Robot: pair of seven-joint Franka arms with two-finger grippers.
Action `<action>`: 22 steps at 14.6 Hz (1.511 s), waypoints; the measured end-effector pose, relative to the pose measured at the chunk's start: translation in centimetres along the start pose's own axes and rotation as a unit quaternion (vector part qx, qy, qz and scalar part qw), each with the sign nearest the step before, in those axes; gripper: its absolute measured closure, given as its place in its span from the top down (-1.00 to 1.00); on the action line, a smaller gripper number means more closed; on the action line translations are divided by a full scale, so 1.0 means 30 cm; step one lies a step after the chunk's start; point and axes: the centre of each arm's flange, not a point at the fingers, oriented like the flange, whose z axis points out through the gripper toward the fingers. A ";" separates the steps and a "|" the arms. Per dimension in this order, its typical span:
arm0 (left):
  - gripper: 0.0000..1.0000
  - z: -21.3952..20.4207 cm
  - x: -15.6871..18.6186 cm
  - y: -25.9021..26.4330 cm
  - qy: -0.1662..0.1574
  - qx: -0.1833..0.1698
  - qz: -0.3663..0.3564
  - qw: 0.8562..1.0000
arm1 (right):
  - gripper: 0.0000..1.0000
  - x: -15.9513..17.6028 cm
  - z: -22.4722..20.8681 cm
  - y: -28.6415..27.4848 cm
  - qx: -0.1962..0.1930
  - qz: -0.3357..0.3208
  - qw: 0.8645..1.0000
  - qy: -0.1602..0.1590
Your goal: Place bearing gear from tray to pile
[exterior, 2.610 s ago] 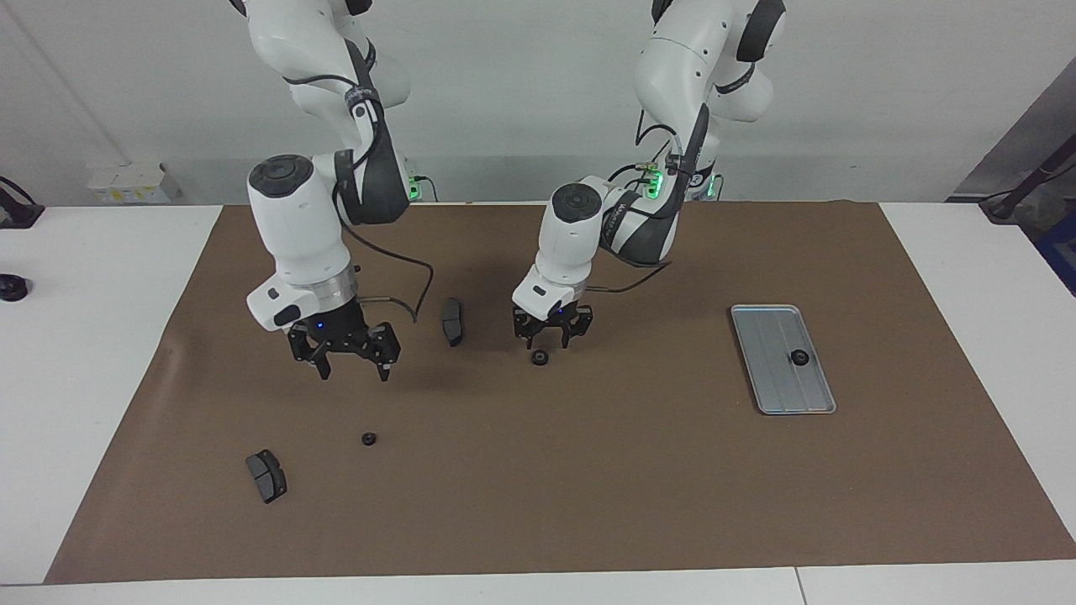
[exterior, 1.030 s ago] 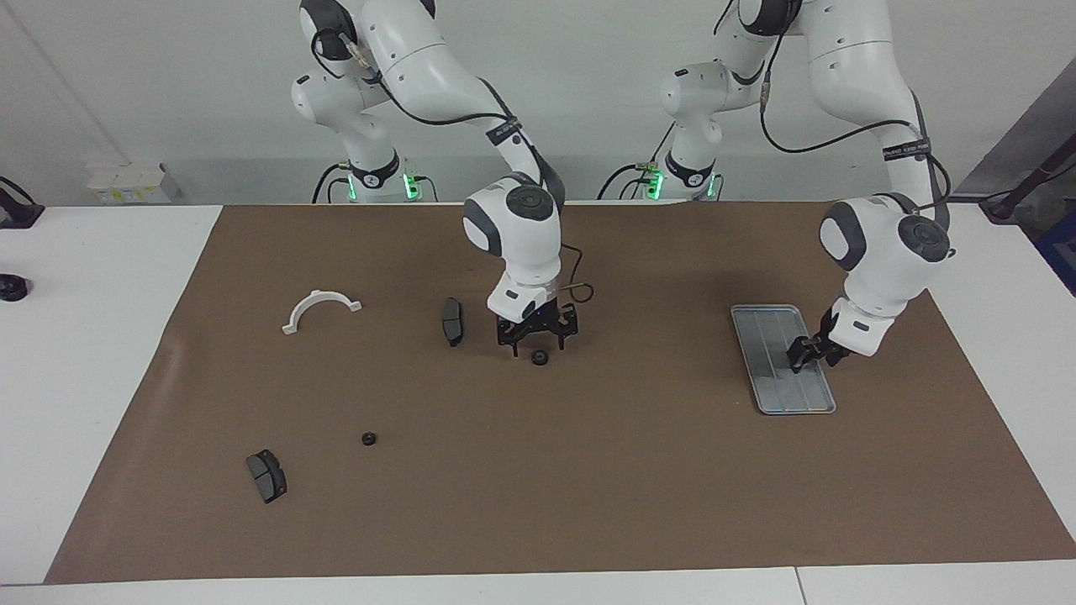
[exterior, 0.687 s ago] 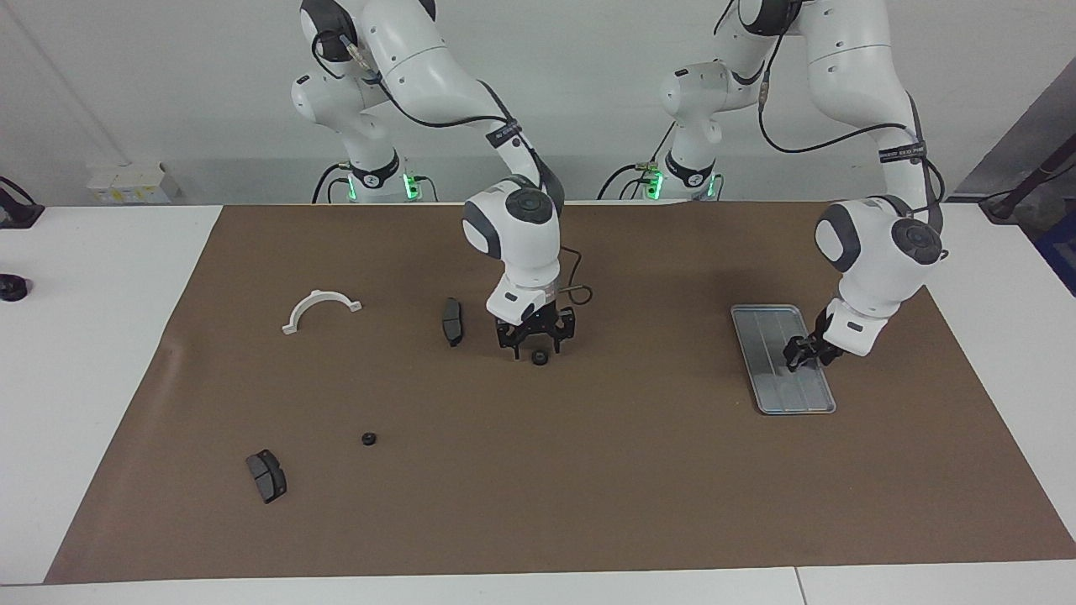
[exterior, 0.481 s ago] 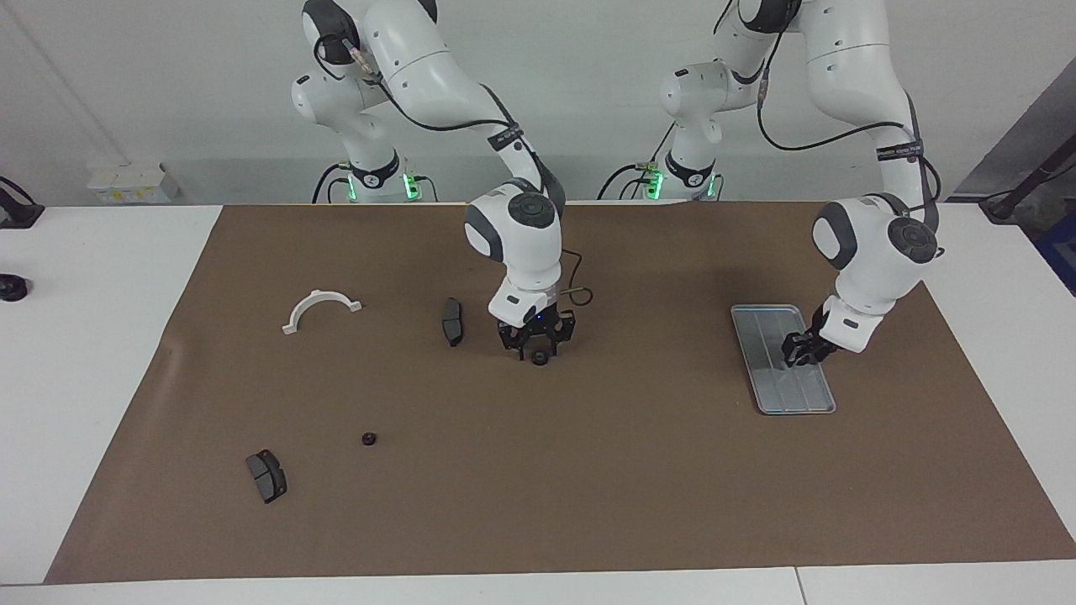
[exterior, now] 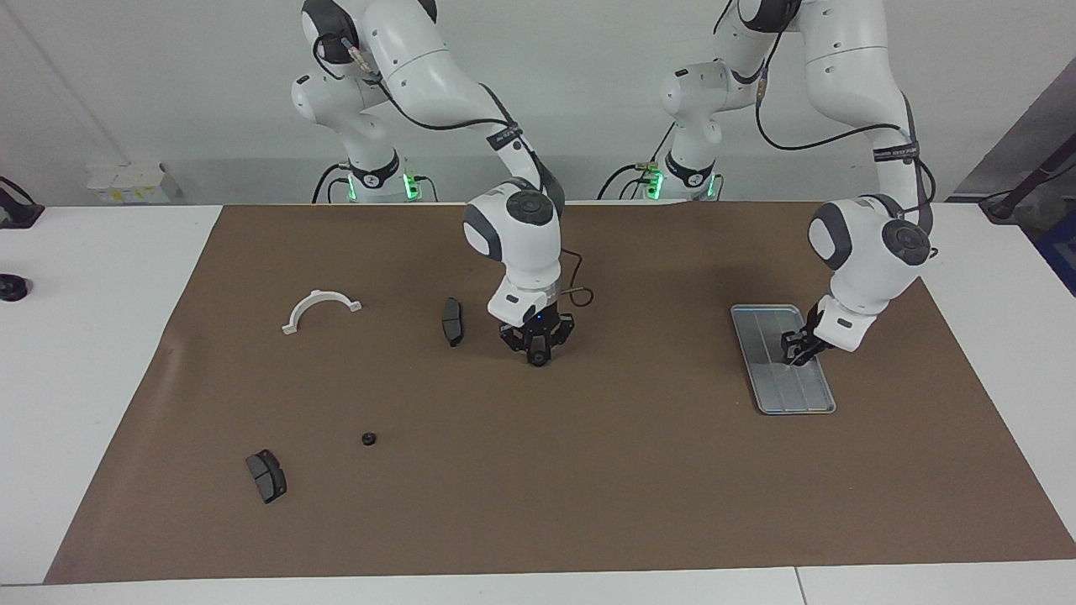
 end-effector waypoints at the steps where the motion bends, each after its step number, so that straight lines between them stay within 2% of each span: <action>1: -0.30 -0.001 0.000 0.001 0.000 0.000 0.000 1.000 | -0.30 0.038 -0.072 0.056 -0.003 0.015 1.000 0.003; 4: -0.30 -0.025 0.014 0.019 0.008 -0.002 0.004 1.000 | -0.30 0.139 -0.306 0.338 -0.021 0.043 0.999 0.002; 7: -0.30 -0.088 0.050 0.103 0.025 -0.006 0.009 1.000 | -0.30 0.164 -0.394 0.655 -0.042 0.023 0.999 -0.021; 10: -0.30 -0.136 0.044 0.357 0.037 -0.014 -0.024 0.999 | -0.30 0.146 -0.348 0.952 -0.046 -0.017 0.998 -0.046; 12: -0.30 -0.138 -0.013 0.583 0.036 -0.019 -0.045 0.998 | -0.30 0.116 -0.301 1.121 -0.037 -0.037 0.997 -0.059; 14: -0.30 -0.138 -0.099 0.807 0.033 -0.025 -0.067 0.997 | -0.30 0.073 -0.238 1.270 -0.024 -0.048 0.997 -0.054; 17: -0.30 -0.153 -0.256 1.120 0.046 -0.046 -0.076 0.995 | -0.30 0.017 -0.130 1.331 -0.021 -0.049 0.997 -0.056; 20: -0.30 -0.129 -0.394 1.337 0.060 -0.069 -0.044 0.995 | -0.30 0.012 -0.064 1.334 -0.022 -0.049 0.997 -0.052; 22: -0.30 -0.076 -0.439 1.418 0.068 -0.085 -0.027 0.994 | 0.04 0.013 -0.038 1.342 -0.023 -0.047 0.997 -0.048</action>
